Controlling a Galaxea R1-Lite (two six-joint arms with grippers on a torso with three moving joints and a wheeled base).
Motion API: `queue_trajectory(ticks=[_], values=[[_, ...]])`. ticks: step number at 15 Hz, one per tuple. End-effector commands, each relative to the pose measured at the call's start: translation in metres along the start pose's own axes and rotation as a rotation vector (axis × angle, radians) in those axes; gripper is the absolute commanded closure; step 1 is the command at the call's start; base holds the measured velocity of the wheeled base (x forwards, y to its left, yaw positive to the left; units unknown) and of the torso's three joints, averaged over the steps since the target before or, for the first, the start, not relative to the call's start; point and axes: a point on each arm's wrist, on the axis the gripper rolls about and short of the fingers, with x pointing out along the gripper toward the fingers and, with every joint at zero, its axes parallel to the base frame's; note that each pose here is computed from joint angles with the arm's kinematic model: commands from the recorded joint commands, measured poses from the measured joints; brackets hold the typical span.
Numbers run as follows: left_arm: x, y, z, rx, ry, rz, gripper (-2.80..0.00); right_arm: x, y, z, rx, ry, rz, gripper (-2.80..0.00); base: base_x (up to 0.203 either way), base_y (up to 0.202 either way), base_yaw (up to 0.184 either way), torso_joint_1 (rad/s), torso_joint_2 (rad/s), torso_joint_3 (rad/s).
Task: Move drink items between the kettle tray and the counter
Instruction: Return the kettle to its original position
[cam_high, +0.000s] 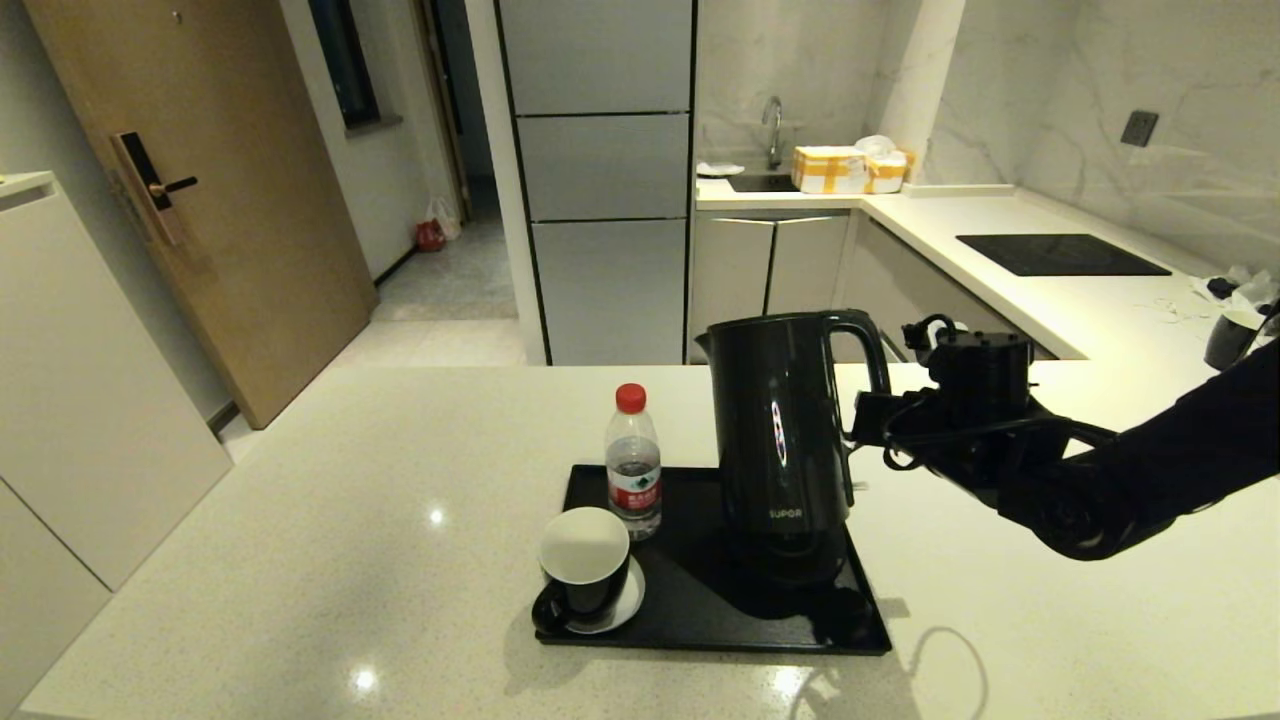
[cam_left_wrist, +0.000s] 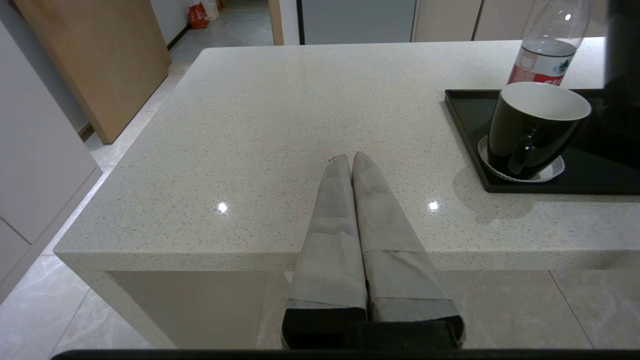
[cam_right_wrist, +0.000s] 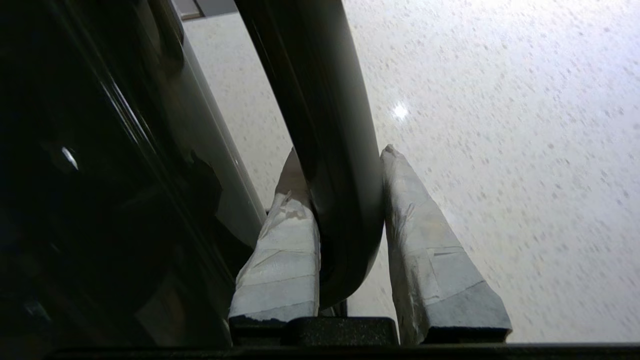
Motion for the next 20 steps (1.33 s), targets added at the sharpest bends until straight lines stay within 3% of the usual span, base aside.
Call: queue_trajectory(ticks=[1,9,17,20], values=[[0.000,0.000,0.000,0.000,-0.003,0.000,0.00,-0.015,-0.005,0.003,0.006,-0.017,-0.001,0.00,0.000,0.000,0.000,0.000,0.00,0.000],[0.000,0.000,0.000,0.000,-0.003,0.000,0.00,-0.037,-0.008,-0.008,-0.011,0.009,0.028,0.00,0.000,0.000,0.000,0.000,0.00,0.000],[0.000,0.000,0.000,0.000,-0.003,0.000,0.00,-0.040,-0.004,-0.054,-0.034,0.056,0.058,0.00,0.000,0.000,0.000,0.000,0.00,0.000],[0.000,0.000,0.000,0.000,-0.001,0.000,0.00,-0.037,-0.009,-0.057,-0.020,0.042,0.047,0.00,0.000,0.000,0.000,0.000,0.00,0.000]])
